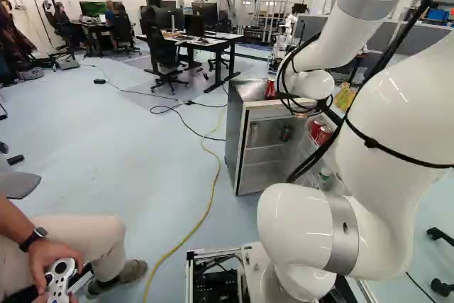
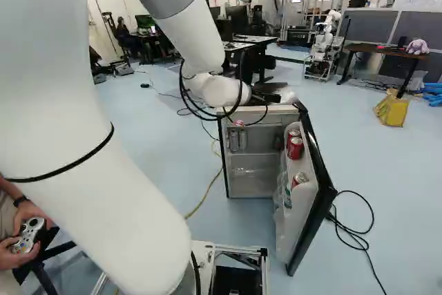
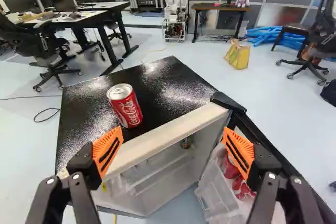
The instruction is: Grab a drink from the fridge
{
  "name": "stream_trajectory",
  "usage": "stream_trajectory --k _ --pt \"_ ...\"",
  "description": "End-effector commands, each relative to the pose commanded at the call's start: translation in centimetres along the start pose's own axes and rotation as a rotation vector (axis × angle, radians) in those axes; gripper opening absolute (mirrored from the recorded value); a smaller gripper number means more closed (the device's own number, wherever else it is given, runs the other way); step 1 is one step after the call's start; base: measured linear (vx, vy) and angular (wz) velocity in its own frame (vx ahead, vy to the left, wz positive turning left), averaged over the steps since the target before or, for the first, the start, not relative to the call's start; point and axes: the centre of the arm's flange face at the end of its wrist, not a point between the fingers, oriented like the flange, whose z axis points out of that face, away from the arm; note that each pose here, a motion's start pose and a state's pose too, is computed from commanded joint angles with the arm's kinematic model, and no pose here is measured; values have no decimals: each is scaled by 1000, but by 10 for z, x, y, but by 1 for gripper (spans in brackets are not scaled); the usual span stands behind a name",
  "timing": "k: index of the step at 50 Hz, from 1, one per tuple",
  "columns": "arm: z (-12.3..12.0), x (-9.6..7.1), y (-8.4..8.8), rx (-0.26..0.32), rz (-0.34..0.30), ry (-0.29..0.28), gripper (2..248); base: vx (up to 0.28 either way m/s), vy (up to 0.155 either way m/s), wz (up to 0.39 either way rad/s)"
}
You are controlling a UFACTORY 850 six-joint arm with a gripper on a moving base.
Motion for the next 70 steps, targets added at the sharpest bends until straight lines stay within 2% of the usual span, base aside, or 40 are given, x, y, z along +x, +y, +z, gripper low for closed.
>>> stream_trajectory --k 29,51,58,70 --pt "-4 16 46 -165 256 -134 247 0 0 0" --pt "-14 27 77 -246 478 -224 247 0 0 0" --pt "-17 33 86 -262 514 -223 247 0 0 0" --pt "-22 46 104 -289 540 -190 247 0 0 0"
